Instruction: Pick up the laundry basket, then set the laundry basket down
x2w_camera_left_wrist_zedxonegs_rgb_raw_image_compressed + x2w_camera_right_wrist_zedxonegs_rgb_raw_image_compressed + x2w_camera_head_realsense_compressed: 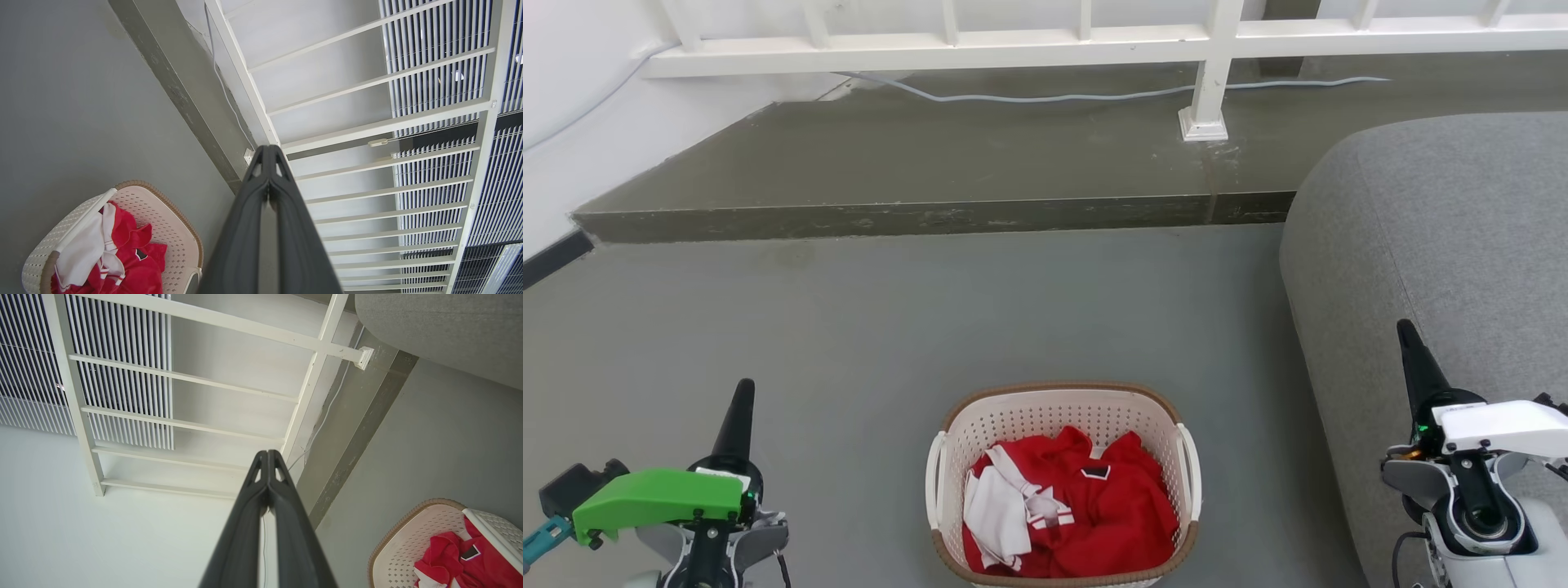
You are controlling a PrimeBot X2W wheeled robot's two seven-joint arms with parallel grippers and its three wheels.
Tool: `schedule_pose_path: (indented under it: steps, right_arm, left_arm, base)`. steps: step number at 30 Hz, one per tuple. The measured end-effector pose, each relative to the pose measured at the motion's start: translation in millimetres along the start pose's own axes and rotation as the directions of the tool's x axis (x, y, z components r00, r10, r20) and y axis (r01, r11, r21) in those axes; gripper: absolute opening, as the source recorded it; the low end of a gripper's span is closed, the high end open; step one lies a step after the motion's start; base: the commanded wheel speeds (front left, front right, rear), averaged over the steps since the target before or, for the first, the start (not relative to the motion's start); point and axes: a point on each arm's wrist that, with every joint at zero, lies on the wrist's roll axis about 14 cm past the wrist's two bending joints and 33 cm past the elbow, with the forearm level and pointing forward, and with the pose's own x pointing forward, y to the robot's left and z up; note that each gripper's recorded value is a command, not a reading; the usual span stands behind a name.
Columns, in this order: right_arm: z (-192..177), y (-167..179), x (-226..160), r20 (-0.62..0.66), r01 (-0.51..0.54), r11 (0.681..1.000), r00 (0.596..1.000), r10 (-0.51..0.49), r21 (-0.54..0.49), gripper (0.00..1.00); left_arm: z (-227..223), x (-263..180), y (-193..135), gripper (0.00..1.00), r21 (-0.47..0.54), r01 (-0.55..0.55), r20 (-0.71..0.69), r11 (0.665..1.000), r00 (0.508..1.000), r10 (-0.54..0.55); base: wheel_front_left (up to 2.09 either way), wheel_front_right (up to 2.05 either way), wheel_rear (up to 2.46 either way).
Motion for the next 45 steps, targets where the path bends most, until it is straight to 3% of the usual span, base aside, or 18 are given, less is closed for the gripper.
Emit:
schedule_pose_path:
  steps: [10, 22, 45]
  right_arm:
    - [6.5, 2.6, -1.3, 0.012, -0.017, 0.992, 1.000, 0.015, 0.123, 0.00]
    - [13.4, 5.9, -3.1, 0.023, -0.042, 0.962, 0.999, 0.037, 0.271, 0.00]
    - [14.5, 7.0, -3.1, 0.028, -0.049, 0.959, 0.999, 0.043, 0.277, 0.00]
  left_arm:
    - [4.5, -1.0, -1.9, 0.00, -0.114, 0.011, 0.004, 0.993, 1.000, -0.010]
    - [10.1, -2.2, -4.8, 0.00, -0.244, 0.030, 0.010, 0.969, 1.000, -0.028]
    - [10.9, -2.3, -4.6, 0.00, -0.250, 0.030, 0.014, 0.968, 1.000, -0.027]
  base:
    - [0.00, 0.00, 0.00]
    - [0.00, 0.00, 0.00]
    - [0.00, 0.00, 0.00]
